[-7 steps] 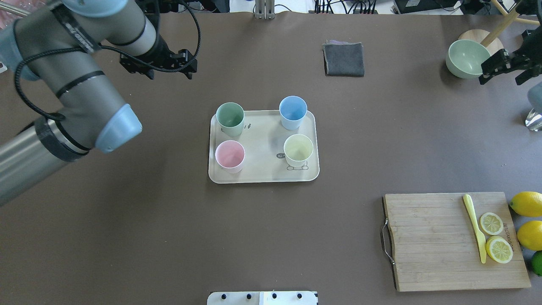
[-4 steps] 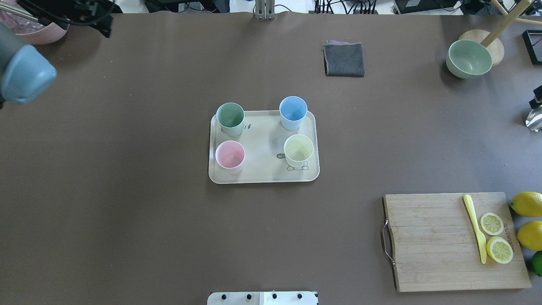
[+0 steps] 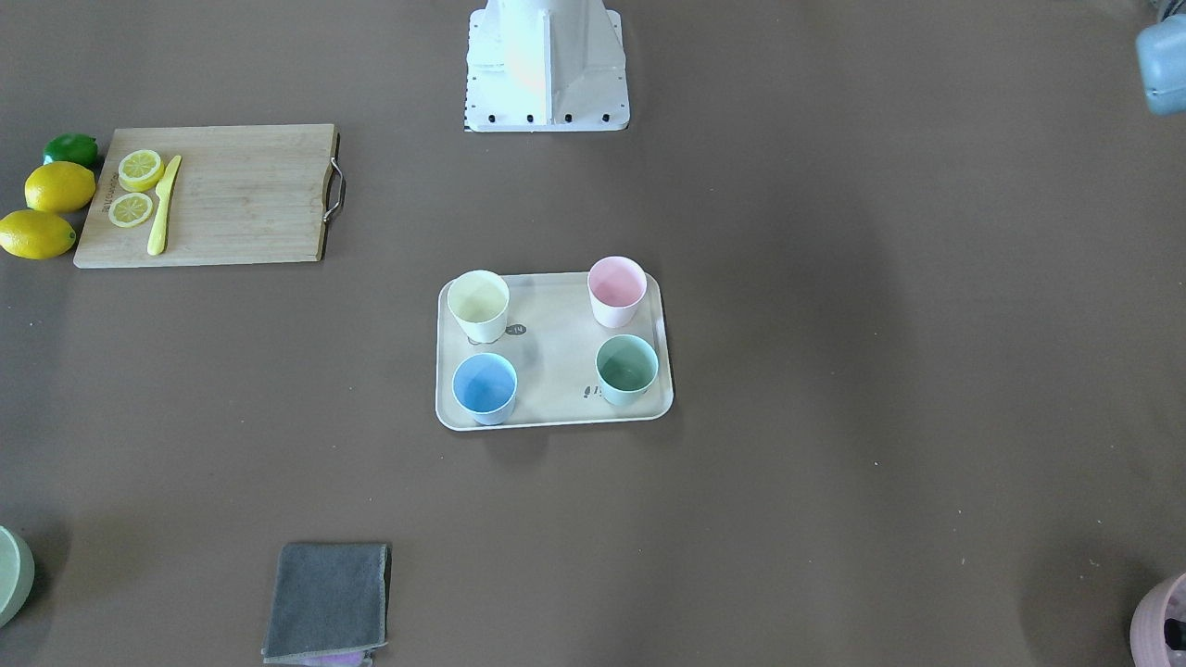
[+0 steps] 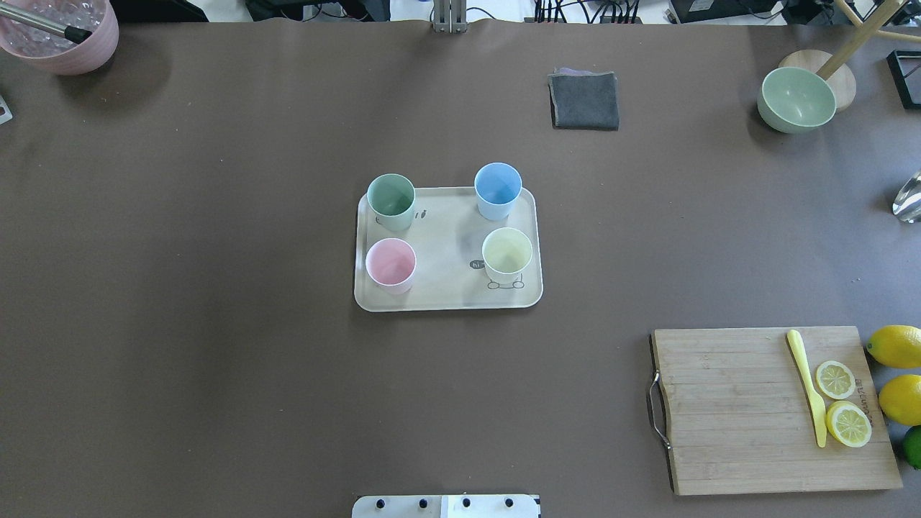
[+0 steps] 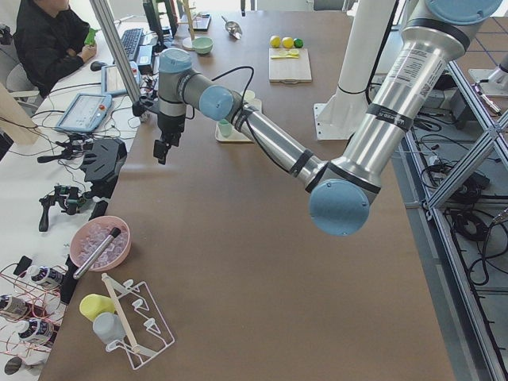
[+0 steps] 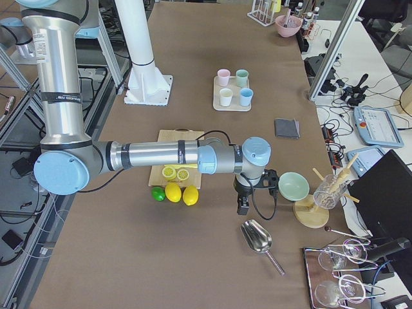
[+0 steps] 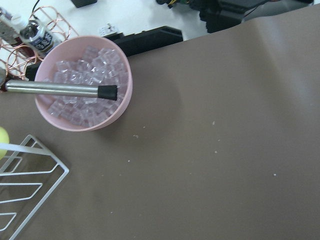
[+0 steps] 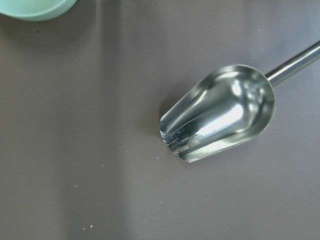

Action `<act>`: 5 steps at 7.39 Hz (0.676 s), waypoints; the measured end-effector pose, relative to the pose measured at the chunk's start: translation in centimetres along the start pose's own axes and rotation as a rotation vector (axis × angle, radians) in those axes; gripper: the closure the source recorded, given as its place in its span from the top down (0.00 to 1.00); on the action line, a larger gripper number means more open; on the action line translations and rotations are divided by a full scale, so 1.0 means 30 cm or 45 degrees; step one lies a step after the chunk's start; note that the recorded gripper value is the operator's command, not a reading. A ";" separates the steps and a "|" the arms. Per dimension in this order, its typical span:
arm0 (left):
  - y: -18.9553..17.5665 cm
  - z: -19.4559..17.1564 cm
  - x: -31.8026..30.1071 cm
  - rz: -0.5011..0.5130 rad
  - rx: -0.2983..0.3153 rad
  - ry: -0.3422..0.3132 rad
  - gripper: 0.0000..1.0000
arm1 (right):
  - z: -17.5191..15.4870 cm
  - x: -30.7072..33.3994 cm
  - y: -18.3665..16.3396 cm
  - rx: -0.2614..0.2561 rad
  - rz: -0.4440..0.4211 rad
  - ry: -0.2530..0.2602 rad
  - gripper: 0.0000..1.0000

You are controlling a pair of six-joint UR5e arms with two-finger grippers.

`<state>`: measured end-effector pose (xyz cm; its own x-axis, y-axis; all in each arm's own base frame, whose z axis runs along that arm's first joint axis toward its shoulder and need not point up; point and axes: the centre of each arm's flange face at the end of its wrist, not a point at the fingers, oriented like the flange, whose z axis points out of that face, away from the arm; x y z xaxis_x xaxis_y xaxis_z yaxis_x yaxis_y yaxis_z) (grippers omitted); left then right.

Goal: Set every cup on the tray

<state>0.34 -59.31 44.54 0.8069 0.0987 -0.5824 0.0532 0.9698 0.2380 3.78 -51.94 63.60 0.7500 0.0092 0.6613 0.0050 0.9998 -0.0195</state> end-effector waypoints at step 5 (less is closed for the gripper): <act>0.409 0.161 -0.400 -0.270 -0.155 0.040 0.98 | -0.051 0.075 0.032 0.033 0.056 -0.029 1.00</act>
<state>-5.85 -49.68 58.19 0.7667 -0.1047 -0.6334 0.1464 0.9891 0.0138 6.47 -50.99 63.91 0.7340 0.0530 0.6770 -0.0448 0.9986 -0.0296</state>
